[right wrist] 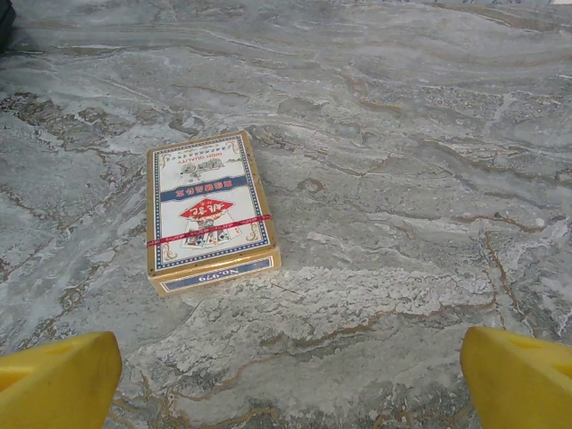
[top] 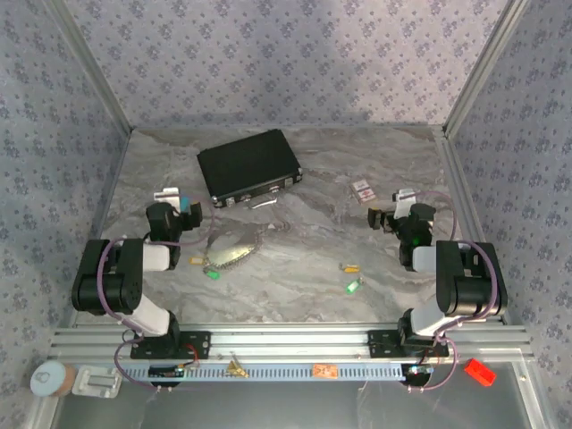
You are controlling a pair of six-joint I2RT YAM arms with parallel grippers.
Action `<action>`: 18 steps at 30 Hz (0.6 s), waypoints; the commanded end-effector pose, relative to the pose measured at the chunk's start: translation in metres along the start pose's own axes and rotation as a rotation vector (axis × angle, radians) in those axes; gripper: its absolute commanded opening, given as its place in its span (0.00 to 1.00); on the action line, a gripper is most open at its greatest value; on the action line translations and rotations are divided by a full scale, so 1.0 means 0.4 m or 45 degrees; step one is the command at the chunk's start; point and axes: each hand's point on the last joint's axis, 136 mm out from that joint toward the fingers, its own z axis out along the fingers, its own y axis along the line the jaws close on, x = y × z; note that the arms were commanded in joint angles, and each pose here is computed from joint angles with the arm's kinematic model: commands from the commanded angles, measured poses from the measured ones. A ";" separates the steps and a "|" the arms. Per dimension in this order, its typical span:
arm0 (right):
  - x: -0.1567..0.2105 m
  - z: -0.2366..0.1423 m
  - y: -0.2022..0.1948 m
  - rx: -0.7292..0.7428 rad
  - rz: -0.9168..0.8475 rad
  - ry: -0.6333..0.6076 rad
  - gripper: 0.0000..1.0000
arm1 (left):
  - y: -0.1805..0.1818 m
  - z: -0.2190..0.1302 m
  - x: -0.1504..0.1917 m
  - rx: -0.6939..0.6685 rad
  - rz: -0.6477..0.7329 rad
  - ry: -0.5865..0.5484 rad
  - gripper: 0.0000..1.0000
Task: Put the keys on the keyring
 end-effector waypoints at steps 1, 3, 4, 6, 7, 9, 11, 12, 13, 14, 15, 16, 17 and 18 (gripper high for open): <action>-0.021 0.007 -0.006 0.014 0.006 -0.022 0.99 | 0.000 0.003 -0.030 0.016 -0.011 -0.038 1.00; -0.021 0.006 -0.006 0.014 0.008 -0.022 0.99 | -0.001 0.003 -0.030 0.016 -0.012 -0.038 1.00; -0.022 0.006 -0.007 0.015 0.009 -0.024 0.99 | -0.001 0.003 -0.030 0.015 -0.013 -0.039 1.00; -0.022 0.005 -0.007 0.014 0.008 -0.027 0.99 | 0.000 0.003 -0.030 0.015 -0.012 -0.038 1.00; -0.026 0.005 -0.007 0.014 0.007 -0.031 0.99 | -0.001 0.003 -0.031 0.016 -0.013 -0.039 1.00; -0.023 0.005 -0.006 0.014 0.007 -0.027 0.99 | -0.001 0.003 -0.030 0.016 -0.013 -0.038 1.00; -0.023 0.005 -0.007 0.014 0.007 -0.028 0.99 | 0.000 0.003 -0.032 0.014 -0.013 -0.040 1.00; -0.024 0.005 -0.007 0.015 0.008 -0.029 0.99 | -0.001 0.003 -0.030 0.016 -0.011 -0.038 1.00; -0.022 0.005 -0.007 0.015 0.008 -0.027 0.99 | -0.001 0.003 -0.029 0.016 -0.013 -0.037 1.00; -0.023 0.005 -0.008 0.016 0.008 -0.028 0.99 | 0.000 0.003 -0.031 0.015 -0.013 -0.039 1.00; -0.025 0.005 -0.008 0.014 0.008 -0.030 0.99 | -0.001 0.004 -0.030 0.016 -0.012 -0.038 1.00; -0.024 0.005 -0.007 0.014 0.008 -0.029 0.99 | -0.001 0.003 -0.031 0.017 -0.014 -0.039 1.00; -0.024 0.005 -0.007 0.012 0.009 -0.029 0.99 | 0.000 0.003 -0.029 0.015 -0.013 -0.037 1.00; -0.025 0.005 -0.007 0.013 0.008 -0.030 0.99 | -0.001 0.003 -0.030 0.017 -0.013 -0.039 1.00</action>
